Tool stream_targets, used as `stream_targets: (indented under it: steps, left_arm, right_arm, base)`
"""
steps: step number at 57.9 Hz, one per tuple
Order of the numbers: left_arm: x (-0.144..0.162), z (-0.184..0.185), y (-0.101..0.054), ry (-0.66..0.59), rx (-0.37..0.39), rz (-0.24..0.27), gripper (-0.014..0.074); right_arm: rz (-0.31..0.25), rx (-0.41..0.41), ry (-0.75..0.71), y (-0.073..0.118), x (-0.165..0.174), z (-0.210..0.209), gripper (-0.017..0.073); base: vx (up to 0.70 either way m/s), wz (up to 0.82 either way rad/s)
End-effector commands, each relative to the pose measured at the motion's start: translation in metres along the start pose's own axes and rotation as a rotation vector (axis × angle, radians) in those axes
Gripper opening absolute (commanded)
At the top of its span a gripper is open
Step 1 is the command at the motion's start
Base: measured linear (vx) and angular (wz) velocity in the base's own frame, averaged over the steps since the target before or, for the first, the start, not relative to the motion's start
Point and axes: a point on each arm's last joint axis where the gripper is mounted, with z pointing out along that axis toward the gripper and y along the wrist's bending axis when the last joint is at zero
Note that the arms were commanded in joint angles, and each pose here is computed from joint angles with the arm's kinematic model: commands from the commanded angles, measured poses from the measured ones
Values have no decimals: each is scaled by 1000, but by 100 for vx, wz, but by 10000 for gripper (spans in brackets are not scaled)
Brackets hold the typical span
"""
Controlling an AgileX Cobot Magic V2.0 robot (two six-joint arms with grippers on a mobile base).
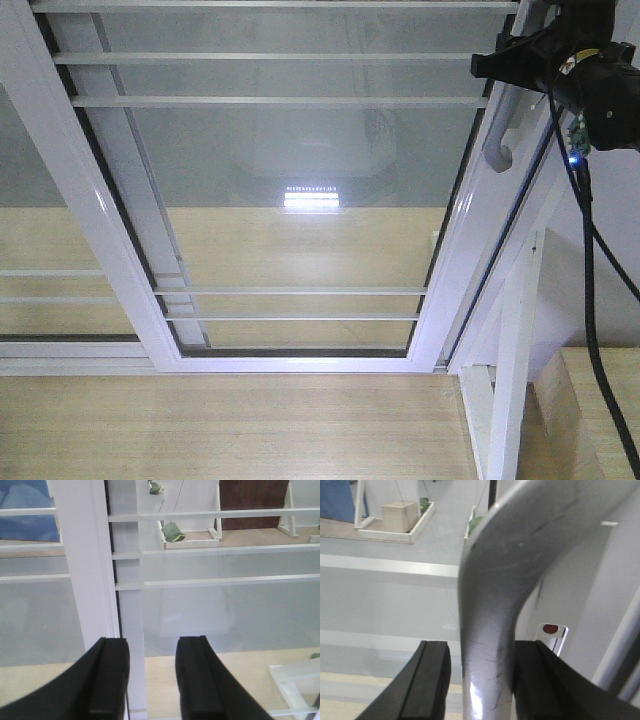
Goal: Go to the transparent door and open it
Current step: 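Pull the handle with the right gripper, sliding the door open partway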
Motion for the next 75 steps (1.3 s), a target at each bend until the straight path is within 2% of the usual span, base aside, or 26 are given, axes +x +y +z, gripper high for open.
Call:
stream_targets:
  steps: [1, 18, 39, 46, 58, 75]
  left_arm:
    - [-19, -3, -1, -113, 8, -9, 381]
    - [-19, -3, -1, -113, 8, -9, 381]
    - [-19, -3, -1, -113, 8, -9, 381]
    - [-19, -3, -1, -113, 8, -9, 381]
    - [-19, -3, -1, -112, 8, -9, 381]
    - [-19, -2, -1, -112, 8, -8, 381]
  right_arm:
    - [-50, -64, -158, 27, -37, -14, 355]
    - [-41, -156, -213, 67, -42, -20, 355]
    - [-27, -215, -219, 91, -42, -25, 355]
    - [-8, -217, -206, 88, -52, -35, 355]
    - [-22, -226, -157, 76, -66, -86, 355]
    - [-30, -234, -100, 49, -31, -198, 355]
  base:
    - [0, 0]
    - [0, 0]
    - [0, 0]
    - [0, 0]
    - [0, 0]
    - [0, 0]
